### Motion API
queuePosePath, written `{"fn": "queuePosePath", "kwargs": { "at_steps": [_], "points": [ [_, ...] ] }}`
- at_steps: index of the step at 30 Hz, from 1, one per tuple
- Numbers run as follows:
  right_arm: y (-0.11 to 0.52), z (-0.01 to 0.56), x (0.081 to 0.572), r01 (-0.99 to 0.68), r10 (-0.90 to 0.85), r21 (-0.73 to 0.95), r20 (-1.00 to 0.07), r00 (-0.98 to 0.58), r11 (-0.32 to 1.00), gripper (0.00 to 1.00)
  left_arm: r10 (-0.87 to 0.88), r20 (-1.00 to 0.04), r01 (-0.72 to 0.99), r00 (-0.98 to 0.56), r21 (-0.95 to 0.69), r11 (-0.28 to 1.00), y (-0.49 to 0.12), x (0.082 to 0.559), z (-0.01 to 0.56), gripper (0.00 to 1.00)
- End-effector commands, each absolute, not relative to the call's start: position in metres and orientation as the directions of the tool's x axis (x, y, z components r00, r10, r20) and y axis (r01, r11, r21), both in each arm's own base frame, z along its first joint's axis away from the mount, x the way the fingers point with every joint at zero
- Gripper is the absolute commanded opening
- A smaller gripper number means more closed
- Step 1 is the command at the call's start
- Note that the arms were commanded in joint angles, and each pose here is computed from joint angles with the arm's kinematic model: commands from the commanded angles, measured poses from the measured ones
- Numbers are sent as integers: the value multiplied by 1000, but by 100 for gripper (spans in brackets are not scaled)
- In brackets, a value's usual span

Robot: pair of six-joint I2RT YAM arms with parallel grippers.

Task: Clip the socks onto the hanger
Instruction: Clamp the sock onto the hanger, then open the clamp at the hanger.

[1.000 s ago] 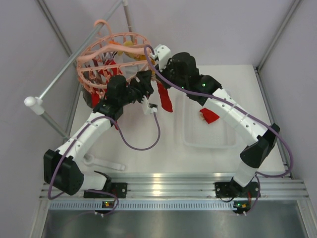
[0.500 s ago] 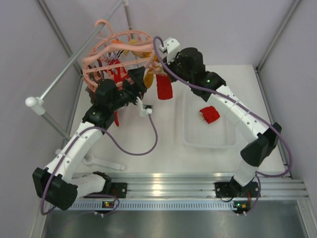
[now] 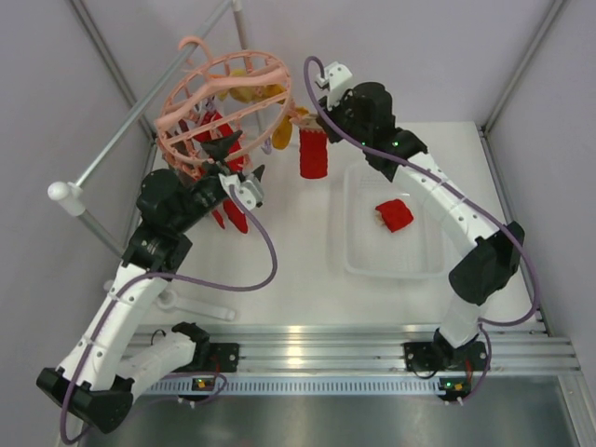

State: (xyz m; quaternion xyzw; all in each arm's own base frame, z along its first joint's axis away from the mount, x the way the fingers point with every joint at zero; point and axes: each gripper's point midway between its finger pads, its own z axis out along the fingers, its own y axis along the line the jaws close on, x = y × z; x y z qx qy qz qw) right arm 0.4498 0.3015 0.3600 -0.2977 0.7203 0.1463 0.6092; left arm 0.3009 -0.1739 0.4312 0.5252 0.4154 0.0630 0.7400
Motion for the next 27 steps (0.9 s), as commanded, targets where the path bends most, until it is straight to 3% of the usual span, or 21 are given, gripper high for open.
{"fn": "queuePosePath", "kwargs": {
  "at_steps": [1,4,9,12,13,15,17,21,27],
  "points": [
    [305,376,465,-621,-206,-164,-979,4,766,0,330,-798,476,503,575,665,-169,295,448,83],
    [304,377,471,-639,-196,-165,-980,23,751,1,274,-855,503,441,488,713,-166,293,448,81],
    [308,376,466,-693,-162,-138,-986,31,708,14,217,-914,513,342,375,772,-163,305,446,76],
    [310,377,457,-719,-157,-137,-987,39,682,30,218,-928,497,301,348,795,-161,316,443,70],
    [310,378,454,-728,-154,-136,-987,43,672,42,215,-929,494,303,346,798,-160,318,446,68],
    [310,380,446,-754,-141,-135,-988,57,643,55,218,-933,492,285,338,803,-159,323,445,64],
    [306,389,440,-763,-123,-147,-988,90,629,59,237,-939,491,248,333,805,-158,331,435,59],
    [316,384,410,-868,-85,-131,-991,103,478,63,235,-947,485,219,315,816,-152,340,431,52],
    [341,365,371,-952,-24,-176,-984,176,250,73,228,-951,502,210,305,810,-153,341,428,52]
  ]
}}
